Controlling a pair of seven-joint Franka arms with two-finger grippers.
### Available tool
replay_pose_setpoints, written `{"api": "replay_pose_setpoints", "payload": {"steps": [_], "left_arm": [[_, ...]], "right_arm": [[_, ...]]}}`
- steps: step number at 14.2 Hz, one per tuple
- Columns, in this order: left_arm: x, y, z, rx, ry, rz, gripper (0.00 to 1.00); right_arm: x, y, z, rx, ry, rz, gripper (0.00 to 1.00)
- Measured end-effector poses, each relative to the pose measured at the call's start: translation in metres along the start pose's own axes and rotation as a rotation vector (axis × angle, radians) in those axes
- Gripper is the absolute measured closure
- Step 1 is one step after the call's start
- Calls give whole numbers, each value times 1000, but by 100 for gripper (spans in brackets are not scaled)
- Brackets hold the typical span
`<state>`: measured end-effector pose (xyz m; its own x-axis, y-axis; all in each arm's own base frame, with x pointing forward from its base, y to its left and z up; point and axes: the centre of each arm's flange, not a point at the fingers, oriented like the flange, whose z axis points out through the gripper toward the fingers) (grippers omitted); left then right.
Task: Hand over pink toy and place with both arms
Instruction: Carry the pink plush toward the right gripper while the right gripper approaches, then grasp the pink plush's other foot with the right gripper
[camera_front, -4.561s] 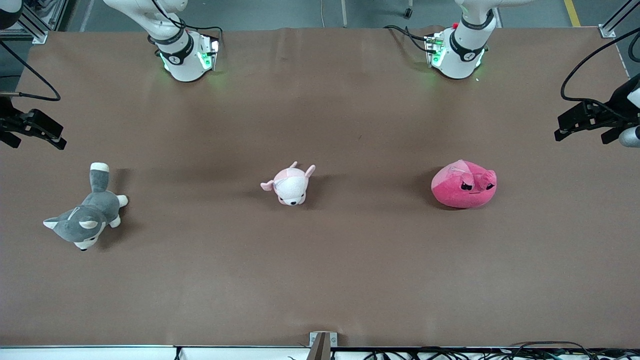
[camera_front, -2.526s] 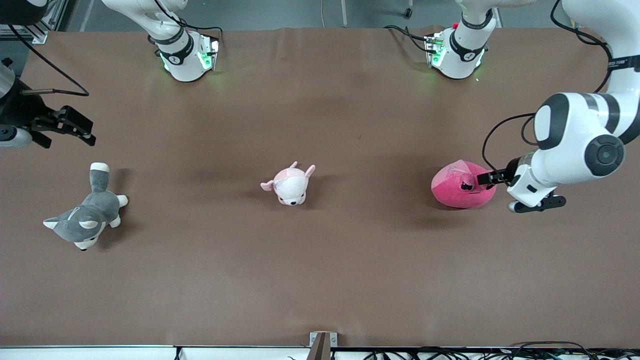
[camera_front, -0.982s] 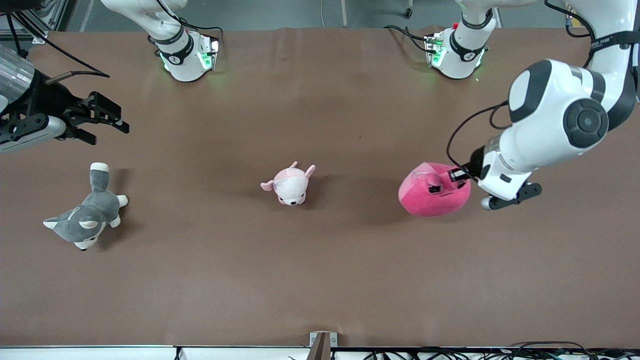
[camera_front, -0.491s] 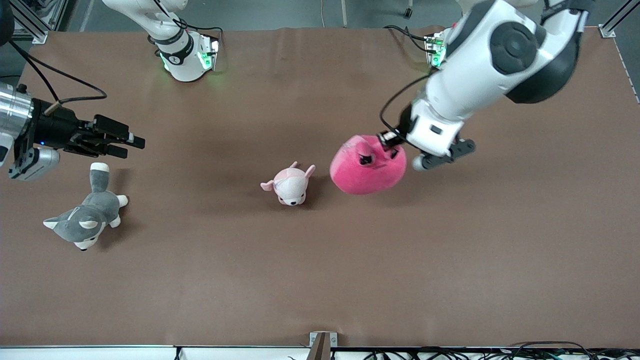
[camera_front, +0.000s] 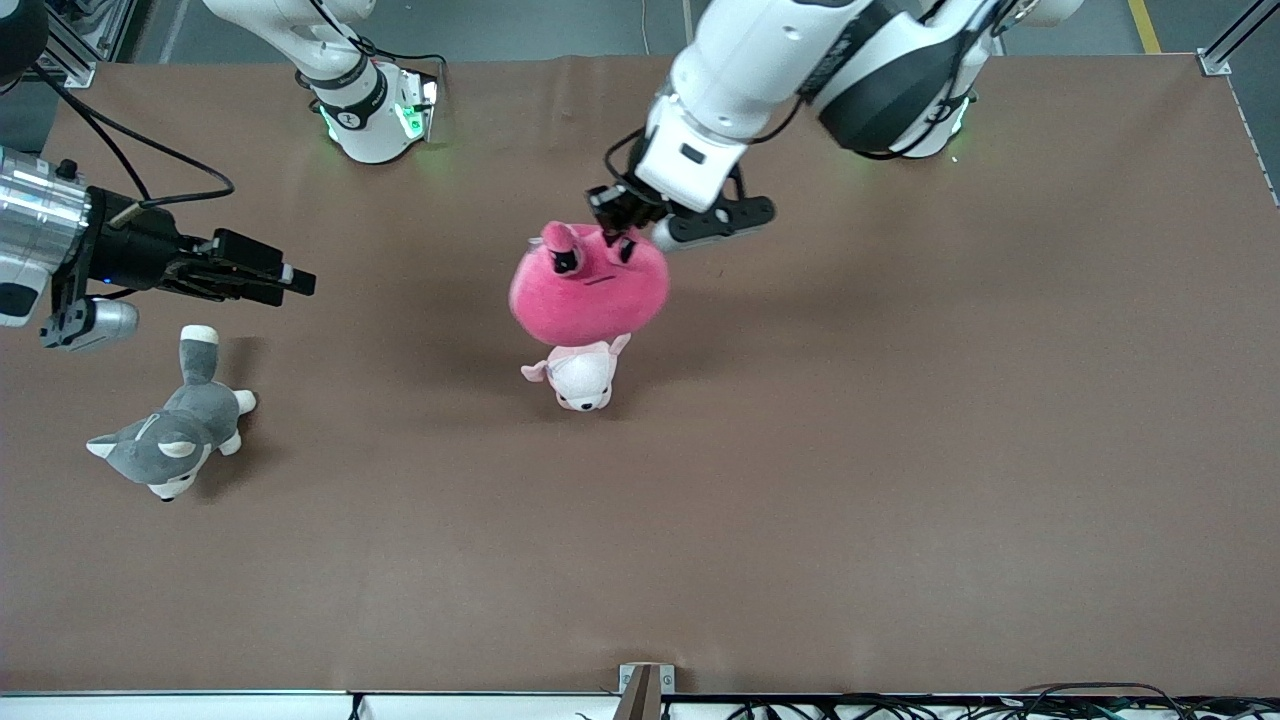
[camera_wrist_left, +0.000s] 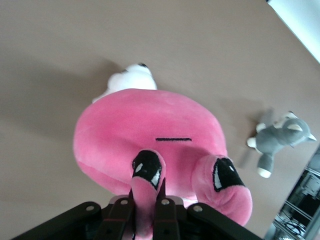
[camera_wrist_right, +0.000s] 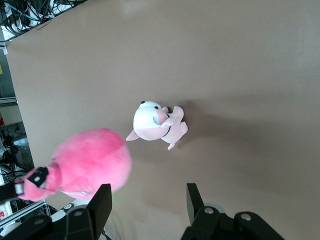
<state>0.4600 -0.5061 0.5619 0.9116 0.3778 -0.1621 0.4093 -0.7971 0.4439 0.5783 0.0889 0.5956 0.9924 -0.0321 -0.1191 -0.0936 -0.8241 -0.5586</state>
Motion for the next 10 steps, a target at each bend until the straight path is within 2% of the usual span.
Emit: {"api": "replay_pose_setpoints", "payload": {"steps": [4, 10], "left_arm": [[-16, 11, 40, -45, -22, 18, 87], [-26, 15, 70, -56, -44, 27, 87]], "right_arm": [[-7, -28, 19, -7, -31, 0, 31], [-23, -87, 65, -26, -67, -98, 33]]}}
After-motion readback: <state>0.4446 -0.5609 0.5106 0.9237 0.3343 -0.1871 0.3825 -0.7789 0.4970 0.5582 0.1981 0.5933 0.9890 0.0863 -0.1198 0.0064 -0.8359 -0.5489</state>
